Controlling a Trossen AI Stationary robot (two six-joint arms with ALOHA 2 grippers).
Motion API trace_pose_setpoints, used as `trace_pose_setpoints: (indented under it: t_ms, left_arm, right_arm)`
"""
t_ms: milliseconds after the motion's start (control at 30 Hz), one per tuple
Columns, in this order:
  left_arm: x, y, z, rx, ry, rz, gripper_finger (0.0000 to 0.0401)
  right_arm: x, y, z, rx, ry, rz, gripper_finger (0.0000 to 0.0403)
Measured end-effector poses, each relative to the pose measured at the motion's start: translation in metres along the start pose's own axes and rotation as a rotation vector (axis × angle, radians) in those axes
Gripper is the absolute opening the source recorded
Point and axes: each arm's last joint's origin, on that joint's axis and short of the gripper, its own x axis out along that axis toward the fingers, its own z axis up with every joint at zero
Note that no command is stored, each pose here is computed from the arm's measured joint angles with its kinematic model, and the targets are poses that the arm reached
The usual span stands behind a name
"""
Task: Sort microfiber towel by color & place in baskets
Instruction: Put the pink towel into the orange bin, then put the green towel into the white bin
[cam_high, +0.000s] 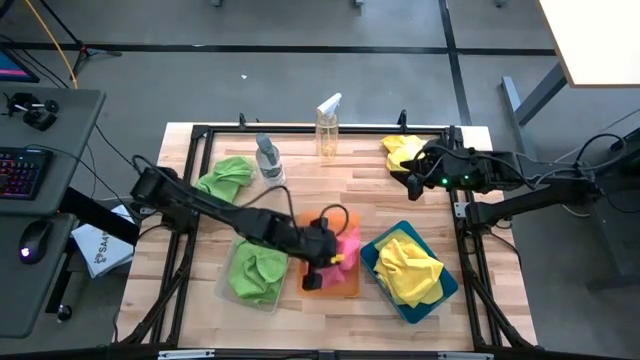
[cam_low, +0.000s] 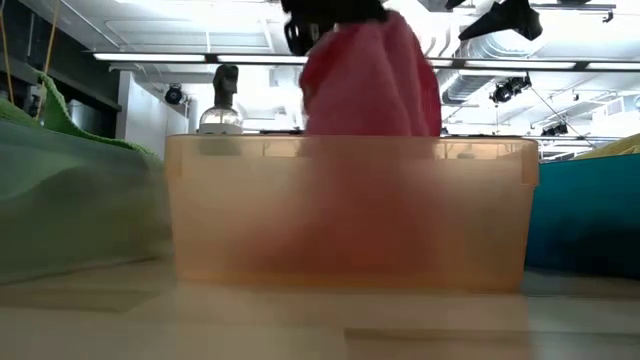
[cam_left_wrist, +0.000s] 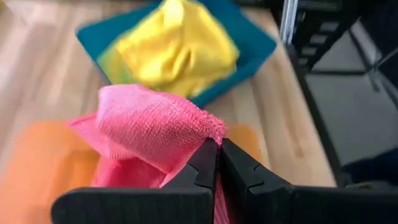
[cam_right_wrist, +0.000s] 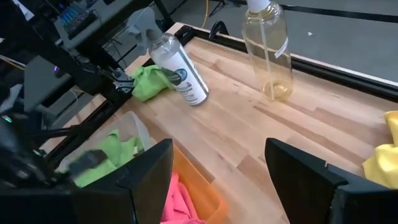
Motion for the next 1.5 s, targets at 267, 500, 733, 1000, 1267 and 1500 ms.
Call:
trace_pose_setpoints:
  t_ms: [267, 500, 733, 1000, 1267, 1500]
  left_arm:
    - [0.023, -0.004, -0.029, -0.048, 0.177, 0.084, 0.0000]
    - [0.021, 0.004, -0.039, -0.123, 0.270, 0.209, 0.0000]
    - [0.022, 0.010, -0.026, -0.246, 0.188, 0.130, 0.0013]
    - [0.010, 0.011, -0.004, -0.176, 0.223, 0.057, 0.0107]
    - [-0.032, 0.021, 0.029, -0.078, 0.348, 0.132, 0.0200]
    - [-0.093, 0.025, 0.030, -0.156, 0.209, 0.345, 0.0205]
  right_arm:
    - [-0.001, 0.002, -0.003, -0.025, 0.013, 0.008, 0.0252]
    - [-0.002, 0.002, -0.005, -0.080, 0.028, 0.010, 0.0252]
    - [-0.002, 0.002, -0.005, -0.120, 0.028, 0.010, 0.0252]
    - [-0.002, 0.002, -0.005, -0.123, 0.028, 0.011, 0.0252]
    - [-0.002, 0.002, -0.005, -0.143, 0.031, 0.009, 0.0252]
    - [-0.002, -0.001, -0.008, -0.162, 0.066, -0.020, 0.0252]
